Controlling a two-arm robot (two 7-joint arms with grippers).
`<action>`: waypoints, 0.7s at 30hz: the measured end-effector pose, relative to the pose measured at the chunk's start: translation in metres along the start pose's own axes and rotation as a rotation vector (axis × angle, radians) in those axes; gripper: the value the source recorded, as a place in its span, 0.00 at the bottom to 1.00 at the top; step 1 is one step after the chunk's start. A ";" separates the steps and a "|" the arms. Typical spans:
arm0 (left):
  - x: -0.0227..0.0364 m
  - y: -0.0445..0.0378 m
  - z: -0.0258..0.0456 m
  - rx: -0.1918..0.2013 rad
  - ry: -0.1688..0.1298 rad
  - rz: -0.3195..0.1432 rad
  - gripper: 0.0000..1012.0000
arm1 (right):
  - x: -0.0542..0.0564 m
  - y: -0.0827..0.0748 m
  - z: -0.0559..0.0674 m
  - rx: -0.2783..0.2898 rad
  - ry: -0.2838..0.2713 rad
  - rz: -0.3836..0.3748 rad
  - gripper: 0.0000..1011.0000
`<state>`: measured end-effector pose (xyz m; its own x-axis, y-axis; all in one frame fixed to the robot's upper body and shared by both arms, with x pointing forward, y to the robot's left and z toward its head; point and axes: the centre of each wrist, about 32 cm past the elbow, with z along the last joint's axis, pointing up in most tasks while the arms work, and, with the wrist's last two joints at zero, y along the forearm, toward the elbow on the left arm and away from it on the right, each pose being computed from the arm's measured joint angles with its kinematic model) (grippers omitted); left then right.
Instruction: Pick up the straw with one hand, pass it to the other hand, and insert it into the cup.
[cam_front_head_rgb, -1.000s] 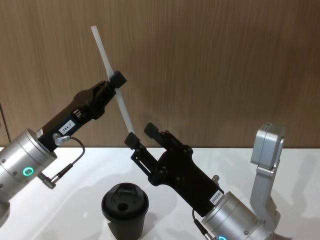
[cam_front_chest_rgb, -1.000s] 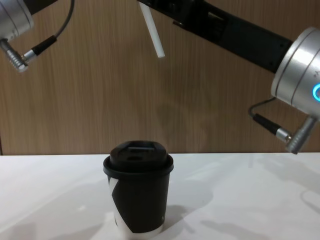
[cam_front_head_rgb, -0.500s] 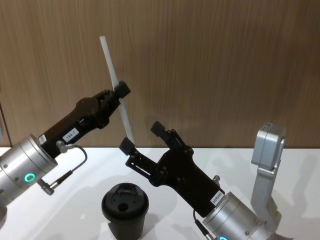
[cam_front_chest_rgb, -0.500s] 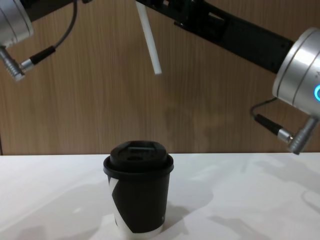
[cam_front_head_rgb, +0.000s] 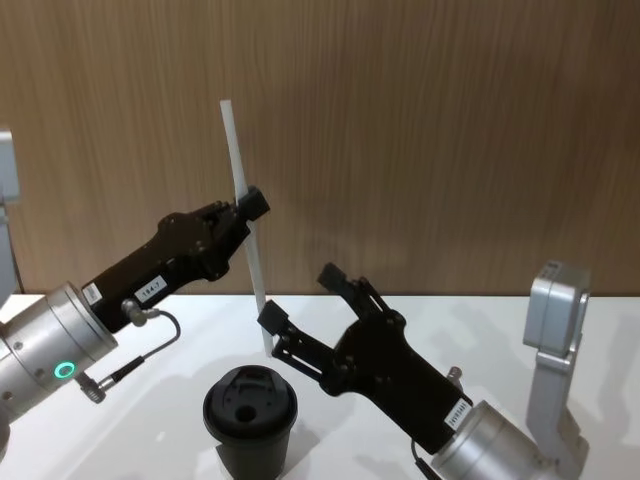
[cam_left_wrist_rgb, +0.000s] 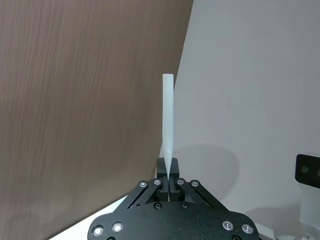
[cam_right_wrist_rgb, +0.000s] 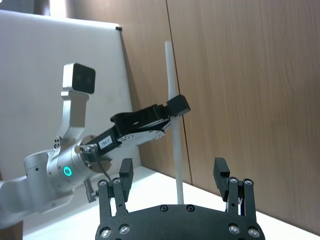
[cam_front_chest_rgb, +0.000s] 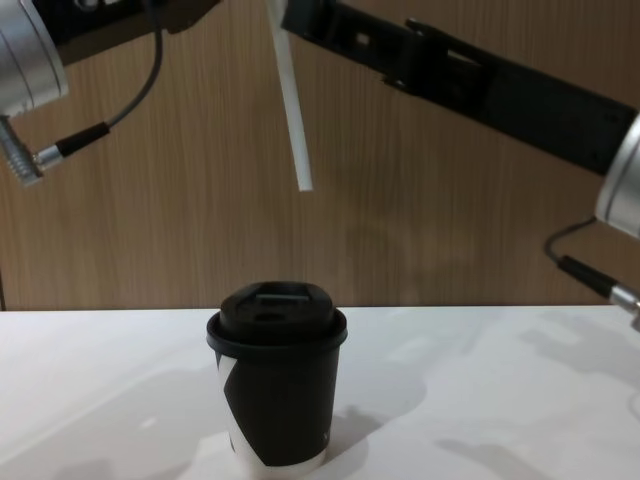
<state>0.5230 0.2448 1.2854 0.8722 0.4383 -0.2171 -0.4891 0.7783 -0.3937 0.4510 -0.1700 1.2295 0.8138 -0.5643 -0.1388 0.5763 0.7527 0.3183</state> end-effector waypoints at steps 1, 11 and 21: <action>-0.0004 0.0003 -0.0001 0.006 -0.007 0.001 0.01 | 0.000 -0.003 0.000 -0.007 0.000 -0.003 0.99; -0.0020 0.0020 -0.0004 0.034 -0.039 0.012 0.01 | 0.002 -0.013 0.000 -0.036 -0.004 -0.014 0.99; -0.0033 0.0058 -0.0021 0.072 -0.066 0.034 0.01 | 0.003 -0.018 0.001 -0.047 -0.006 -0.019 0.99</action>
<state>0.5173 0.2470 1.2820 0.8542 0.4917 -0.1691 -0.5194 0.7917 -0.3216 0.4428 -0.1851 1.2242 0.8020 -0.5811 -0.1384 0.5950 0.7567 0.2709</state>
